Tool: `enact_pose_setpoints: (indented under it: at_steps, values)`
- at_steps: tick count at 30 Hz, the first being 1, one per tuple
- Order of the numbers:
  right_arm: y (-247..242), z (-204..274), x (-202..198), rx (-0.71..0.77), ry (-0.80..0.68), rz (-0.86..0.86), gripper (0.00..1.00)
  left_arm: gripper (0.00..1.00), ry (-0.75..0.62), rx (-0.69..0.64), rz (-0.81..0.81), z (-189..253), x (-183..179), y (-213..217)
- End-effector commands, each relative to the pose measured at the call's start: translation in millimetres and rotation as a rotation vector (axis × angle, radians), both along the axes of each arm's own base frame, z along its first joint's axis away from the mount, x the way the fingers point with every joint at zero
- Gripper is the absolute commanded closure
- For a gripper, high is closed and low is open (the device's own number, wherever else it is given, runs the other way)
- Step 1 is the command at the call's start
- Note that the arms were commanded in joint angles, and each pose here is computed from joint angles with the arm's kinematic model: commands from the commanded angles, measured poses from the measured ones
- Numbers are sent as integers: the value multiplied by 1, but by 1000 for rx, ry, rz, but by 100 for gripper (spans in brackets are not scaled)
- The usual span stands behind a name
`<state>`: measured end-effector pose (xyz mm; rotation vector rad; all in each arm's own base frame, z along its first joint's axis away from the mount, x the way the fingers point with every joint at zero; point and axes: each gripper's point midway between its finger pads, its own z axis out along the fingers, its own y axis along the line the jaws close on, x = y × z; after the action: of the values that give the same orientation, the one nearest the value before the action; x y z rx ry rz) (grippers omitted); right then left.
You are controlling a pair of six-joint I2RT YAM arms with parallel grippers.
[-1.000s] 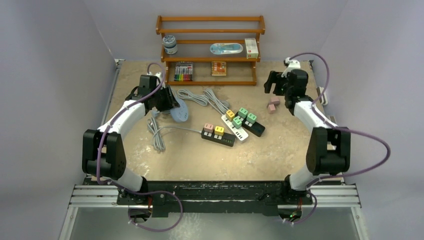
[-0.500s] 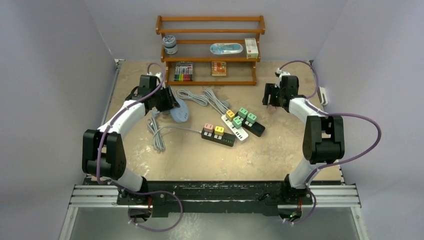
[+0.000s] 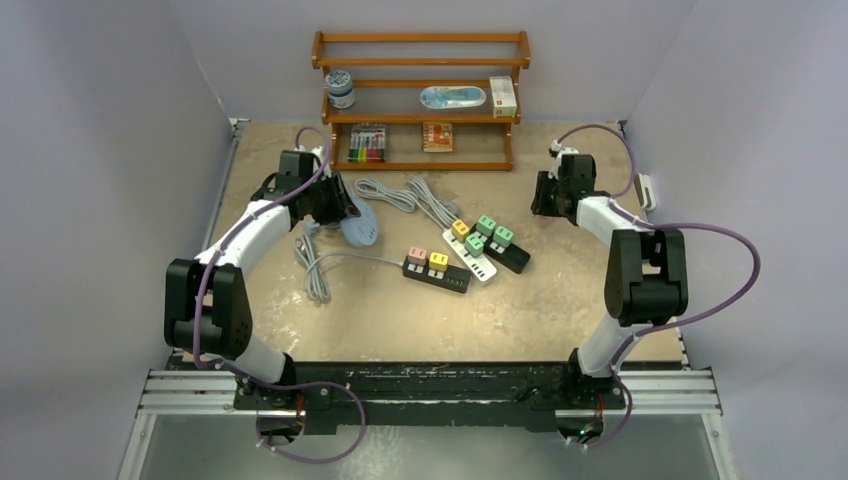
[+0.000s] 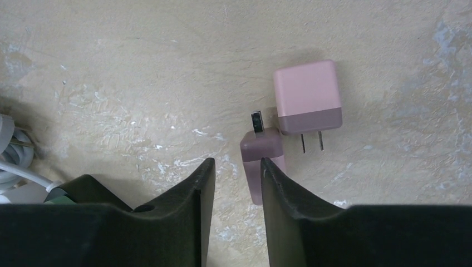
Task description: Pull the plug off the socket
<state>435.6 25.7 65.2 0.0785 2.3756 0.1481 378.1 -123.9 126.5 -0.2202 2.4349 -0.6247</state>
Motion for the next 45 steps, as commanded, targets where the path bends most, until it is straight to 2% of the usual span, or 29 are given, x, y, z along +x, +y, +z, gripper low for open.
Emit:
enact_pose_setpoints:
  at_steps: [1,4,6,11,16,20,24,26,28,30,35,37,43,45]
  values:
    - [5,-13,-4,27,43,13,70,100,-45,17,20,9,8,10]
    - [23,-8,-2,124,28,61,93,100,-45,19,17,9,8,11]
    - [34,5,6,183,-22,93,98,100,-44,22,18,9,7,11]
    - [62,45,26,342,-147,201,99,100,-50,25,20,11,7,12]
    - [55,55,39,414,-182,181,98,100,-56,34,23,13,6,14]
    - [43,64,37,477,-215,183,97,100,-62,40,24,15,5,15]
    - [46,78,26,581,-270,267,97,100,-67,37,28,16,6,16]
    - [48,75,23,604,-256,285,91,100,-66,34,28,15,7,16]
    - [43,70,24,576,-246,254,71,100,-62,34,29,14,7,16]
    - [35,70,28,531,-259,215,58,100,-62,41,36,14,8,17]
    - [22,96,38,395,-352,156,35,100,-24,142,103,-1,8,37]
    - [29,103,41,306,-364,158,31,100,-1,190,132,-8,7,47]
    - [77,108,38,73,-384,270,30,100,95,331,194,-26,4,73]
    - [95,109,33,-6,-388,328,31,92,107,358,206,-26,2,78]
